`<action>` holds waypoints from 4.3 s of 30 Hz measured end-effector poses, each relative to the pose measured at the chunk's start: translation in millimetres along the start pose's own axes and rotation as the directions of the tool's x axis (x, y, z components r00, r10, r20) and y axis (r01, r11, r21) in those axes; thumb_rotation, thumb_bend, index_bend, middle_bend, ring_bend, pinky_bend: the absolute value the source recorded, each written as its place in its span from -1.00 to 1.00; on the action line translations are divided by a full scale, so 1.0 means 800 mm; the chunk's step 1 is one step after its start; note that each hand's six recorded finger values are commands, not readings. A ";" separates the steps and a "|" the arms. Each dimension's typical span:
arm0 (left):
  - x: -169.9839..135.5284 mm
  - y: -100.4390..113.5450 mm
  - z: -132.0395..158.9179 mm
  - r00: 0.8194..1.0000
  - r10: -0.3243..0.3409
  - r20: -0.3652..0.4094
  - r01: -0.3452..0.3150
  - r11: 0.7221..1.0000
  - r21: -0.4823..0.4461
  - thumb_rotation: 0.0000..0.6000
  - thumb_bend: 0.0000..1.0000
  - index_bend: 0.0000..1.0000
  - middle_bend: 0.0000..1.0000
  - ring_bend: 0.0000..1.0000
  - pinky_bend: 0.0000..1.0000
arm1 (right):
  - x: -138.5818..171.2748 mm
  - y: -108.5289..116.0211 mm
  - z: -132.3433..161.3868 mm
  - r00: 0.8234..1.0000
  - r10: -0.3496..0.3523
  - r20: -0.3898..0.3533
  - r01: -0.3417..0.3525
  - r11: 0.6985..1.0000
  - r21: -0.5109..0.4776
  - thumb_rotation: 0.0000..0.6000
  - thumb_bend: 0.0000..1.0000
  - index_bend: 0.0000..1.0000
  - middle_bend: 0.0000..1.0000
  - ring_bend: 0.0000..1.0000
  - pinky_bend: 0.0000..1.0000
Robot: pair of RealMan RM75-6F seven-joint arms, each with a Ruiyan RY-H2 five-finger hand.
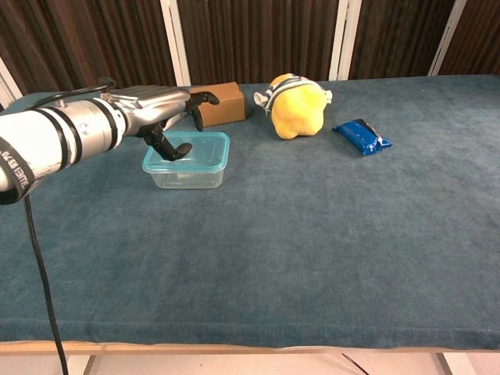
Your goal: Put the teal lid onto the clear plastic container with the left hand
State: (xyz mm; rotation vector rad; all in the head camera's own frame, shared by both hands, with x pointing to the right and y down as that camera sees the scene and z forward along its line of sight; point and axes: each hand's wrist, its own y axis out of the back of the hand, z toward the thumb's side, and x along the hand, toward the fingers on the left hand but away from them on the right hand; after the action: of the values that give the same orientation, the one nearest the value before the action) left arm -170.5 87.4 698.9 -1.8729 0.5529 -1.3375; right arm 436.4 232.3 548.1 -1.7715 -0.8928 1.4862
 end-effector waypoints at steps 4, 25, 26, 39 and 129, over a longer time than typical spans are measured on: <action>0.004 -0.002 -0.022 0.999 -0.006 -0.051 0.005 1.000 -0.010 1.00 0.31 -1.00 -0.52 -0.86 -1.00 | 0.001 0.002 -0.001 1.000 -0.004 0.000 0.004 1.000 -0.007 1.00 -0.80 -1.00 -1.00 -1.00 -1.00; 0.014 -0.037 -0.057 0.977 -0.136 -0.163 0.136 0.991 -0.012 1.00 0.44 -1.00 -0.54 -0.90 -1.00 | 0.002 0.003 -0.003 1.000 -0.007 0.003 0.007 1.000 -0.009 1.00 -0.80 -1.00 -1.00 -1.00 -1.00; 0.015 -0.039 -0.056 0.977 -0.143 -0.161 0.142 0.990 -0.016 1.00 0.44 -1.00 -0.53 -0.89 -1.00 | 0.002 0.003 -0.002 1.000 -0.007 0.002 0.007 1.000 -0.009 1.00 -0.80 -1.00 -1.00 -1.00 -1.00; 0.014 -0.052 -0.054 0.970 -0.191 -0.150 0.189 0.982 -0.028 1.00 0.43 -1.00 -0.45 -0.83 -1.00 | 0.001 0.001 -0.002 1.000 -0.001 0.004 0.001 1.000 -0.003 1.00 -0.80 -1.00 -1.00 -1.00 -1.00; -0.327 -0.066 -0.180 0.950 0.147 -0.277 -0.170 0.984 -0.059 1.00 -0.36 -1.00 -1.00 -1.00 -1.00 | 0.003 -0.019 0.013 1.000 0.017 0.015 -0.018 0.995 0.094 1.00 -0.80 -1.00 -1.00 -1.00 -1.00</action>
State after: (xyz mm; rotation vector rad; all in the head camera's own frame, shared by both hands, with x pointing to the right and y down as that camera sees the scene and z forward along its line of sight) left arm -402.3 259.1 606.3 -1.6774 0.8927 -1.4920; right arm 425.3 243.4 558.0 -1.7064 -0.8030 1.5293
